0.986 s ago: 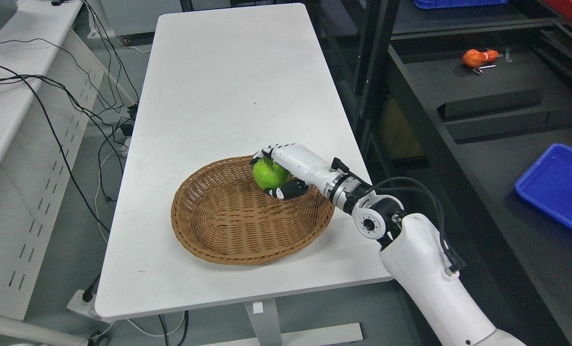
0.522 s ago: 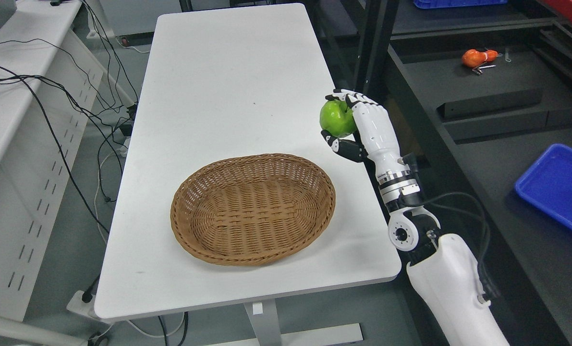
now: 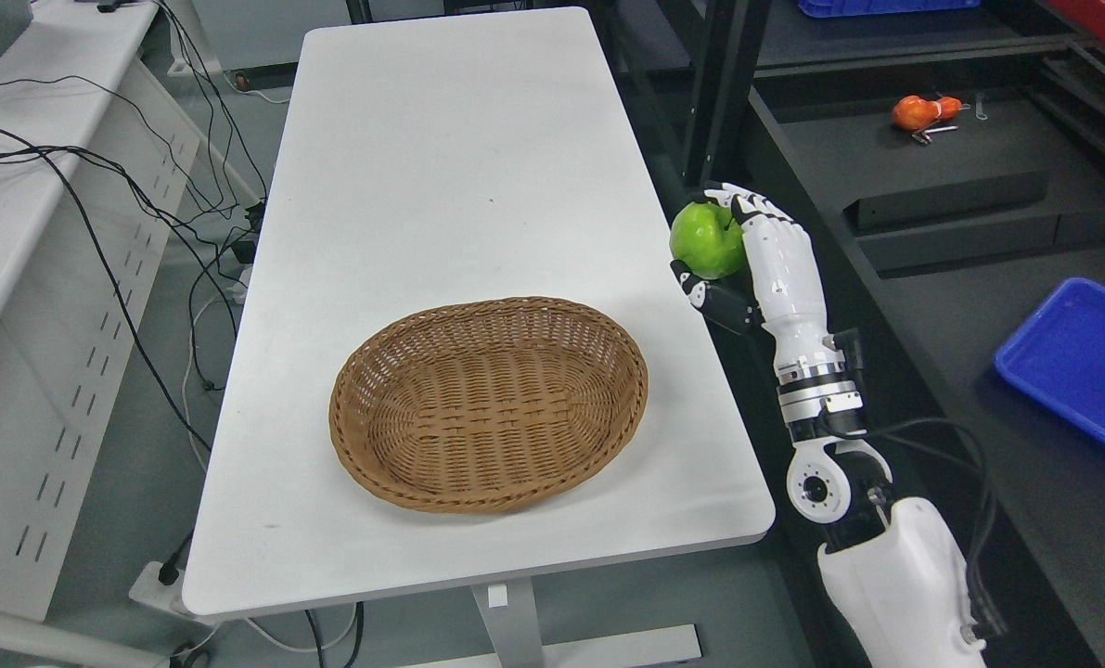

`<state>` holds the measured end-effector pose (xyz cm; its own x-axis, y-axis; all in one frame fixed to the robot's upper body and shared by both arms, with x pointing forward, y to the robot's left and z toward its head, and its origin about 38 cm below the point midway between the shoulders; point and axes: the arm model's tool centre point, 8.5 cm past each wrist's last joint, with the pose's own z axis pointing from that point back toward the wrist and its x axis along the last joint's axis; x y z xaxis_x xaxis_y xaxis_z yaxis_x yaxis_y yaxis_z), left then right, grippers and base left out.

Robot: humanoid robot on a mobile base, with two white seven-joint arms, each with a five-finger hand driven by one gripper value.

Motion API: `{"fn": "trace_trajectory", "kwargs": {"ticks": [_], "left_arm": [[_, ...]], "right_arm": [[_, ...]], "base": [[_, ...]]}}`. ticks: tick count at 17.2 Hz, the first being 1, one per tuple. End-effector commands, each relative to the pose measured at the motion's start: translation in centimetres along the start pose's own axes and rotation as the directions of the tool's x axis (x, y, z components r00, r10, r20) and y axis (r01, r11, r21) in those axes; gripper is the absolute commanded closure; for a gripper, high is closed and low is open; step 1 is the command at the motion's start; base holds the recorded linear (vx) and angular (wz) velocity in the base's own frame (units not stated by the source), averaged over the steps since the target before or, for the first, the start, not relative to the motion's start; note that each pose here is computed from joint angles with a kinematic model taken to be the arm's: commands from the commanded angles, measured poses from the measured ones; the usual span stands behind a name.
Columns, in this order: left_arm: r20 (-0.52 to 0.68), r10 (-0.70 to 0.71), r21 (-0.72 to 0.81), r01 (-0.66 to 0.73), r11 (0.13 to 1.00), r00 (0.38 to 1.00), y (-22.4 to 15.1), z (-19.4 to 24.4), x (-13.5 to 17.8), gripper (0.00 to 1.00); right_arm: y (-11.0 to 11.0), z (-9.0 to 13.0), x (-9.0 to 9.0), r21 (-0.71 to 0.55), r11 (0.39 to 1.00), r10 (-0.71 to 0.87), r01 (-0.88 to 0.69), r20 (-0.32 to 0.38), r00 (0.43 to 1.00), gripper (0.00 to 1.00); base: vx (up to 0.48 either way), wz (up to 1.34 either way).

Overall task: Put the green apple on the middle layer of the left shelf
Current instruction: 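Lift the green apple out of the basket with the right hand, then carry the held apple toward the shelf's middle-layer fruit tray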

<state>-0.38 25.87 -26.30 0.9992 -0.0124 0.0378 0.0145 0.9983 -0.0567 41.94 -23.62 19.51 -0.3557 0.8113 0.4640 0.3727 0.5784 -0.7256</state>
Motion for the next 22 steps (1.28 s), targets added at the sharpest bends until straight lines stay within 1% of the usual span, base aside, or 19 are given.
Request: {"fn": "trace_trajectory", "kwargs": {"ticks": [1, 6, 13, 22], "left_arm": [[-0.001, -0.001, 0.018, 0.001, 1.0, 1.0, 1.1, 0.2, 0.0, 0.0], [-0.001, -0.001, 0.018, 0.001, 1.0, 1.0, 1.1, 0.2, 0.0, 0.0], [-0.002, -0.001, 0.018, 0.001, 1.0, 1.0, 1.1, 0.2, -0.1, 0.0], [-0.001, -0.001, 0.018, 0.001, 1.0, 1.0, 1.1, 0.2, 0.0, 0.0]], "right_arm": [[-2.6, 1.0, 0.5, -0.082, 0.997, -0.013, 0.013, 0.0, 1.0, 1.0], [-1.4, 2.6, 0.2, -0.047, 0.999, -0.029, 0.028, -0.023, 0.999, 1.0], [-1.1, 2.8, 0.4, -0.04, 0.999, -0.033, 0.032, -0.022, 0.999, 1.0], [-0.4, 3.5, 0.5, -0.013, 0.999, -0.041, 0.041, -0.011, 0.999, 0.99]], "base": [[0.0, 0.0], [-0.044, 0.0], [-0.156, 0.05], [-0.23, 0.03]]}}
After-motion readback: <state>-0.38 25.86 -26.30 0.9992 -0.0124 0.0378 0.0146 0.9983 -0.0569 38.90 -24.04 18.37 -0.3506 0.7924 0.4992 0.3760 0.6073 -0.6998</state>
